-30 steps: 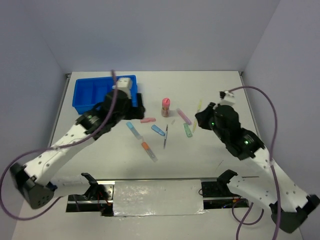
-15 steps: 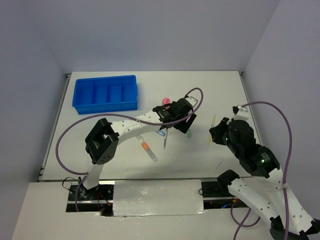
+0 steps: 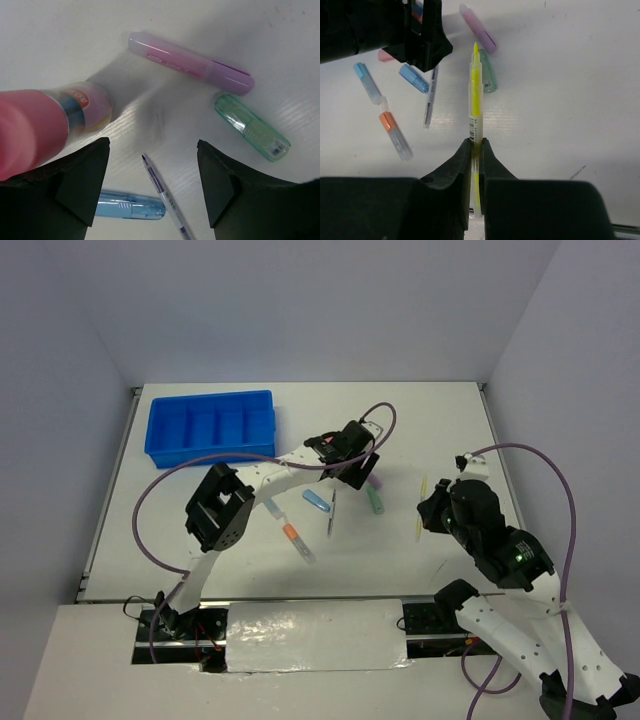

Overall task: Sort the stationery into containers
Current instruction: Close the pen cap on the pen.

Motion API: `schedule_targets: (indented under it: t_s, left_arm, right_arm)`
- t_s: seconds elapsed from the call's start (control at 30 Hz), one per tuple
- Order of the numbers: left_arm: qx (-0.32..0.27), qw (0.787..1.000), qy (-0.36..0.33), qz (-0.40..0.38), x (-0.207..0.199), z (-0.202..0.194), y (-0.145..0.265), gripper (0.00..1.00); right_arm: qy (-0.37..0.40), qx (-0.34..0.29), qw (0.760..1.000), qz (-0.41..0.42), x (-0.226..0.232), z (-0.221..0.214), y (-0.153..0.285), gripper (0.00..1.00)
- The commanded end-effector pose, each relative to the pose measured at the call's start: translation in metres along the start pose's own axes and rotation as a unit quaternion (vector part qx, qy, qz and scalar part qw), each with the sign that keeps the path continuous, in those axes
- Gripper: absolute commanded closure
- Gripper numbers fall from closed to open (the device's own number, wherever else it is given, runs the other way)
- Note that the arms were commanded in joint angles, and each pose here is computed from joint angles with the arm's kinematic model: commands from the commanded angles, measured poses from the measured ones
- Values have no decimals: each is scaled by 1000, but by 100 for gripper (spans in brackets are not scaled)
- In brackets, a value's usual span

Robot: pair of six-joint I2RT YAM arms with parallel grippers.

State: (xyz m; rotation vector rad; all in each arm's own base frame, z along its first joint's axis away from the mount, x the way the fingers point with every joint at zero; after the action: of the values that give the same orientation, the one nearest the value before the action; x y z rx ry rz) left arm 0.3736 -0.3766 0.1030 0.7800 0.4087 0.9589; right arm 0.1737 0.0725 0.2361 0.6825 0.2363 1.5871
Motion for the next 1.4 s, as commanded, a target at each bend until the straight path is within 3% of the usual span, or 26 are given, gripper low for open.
schedule_targets:
  t_s: [0.0, 0.53, 1.37]
  left_arm:
    - [-6, 1000, -21, -19, -8, 6, -9, 18]
    - [23, 999, -10, -39, -1, -8, -44, 28]
    - [55, 998, 14, -23, 4, -39, -50, 40]
  right_arm:
    - [14, 3, 1000, 6, 4, -1, -10, 100]
    - [35, 13, 999, 24, 15, 2, -20, 100]
    - [38, 11, 999, 28, 12, -1, -17, 100]
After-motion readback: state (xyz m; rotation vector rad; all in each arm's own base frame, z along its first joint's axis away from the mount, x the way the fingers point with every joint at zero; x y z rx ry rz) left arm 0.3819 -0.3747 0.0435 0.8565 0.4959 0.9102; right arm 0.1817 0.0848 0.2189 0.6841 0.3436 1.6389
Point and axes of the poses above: each gripper's point midway between its finger pads, its own y axis back along the fingers, its own x axis along the line the jaws close on, z = x × y, the point moved 2 cm from there along y, back along the fingers, and after that the axes turned 2 degrees about y, right-handed, at the moved point
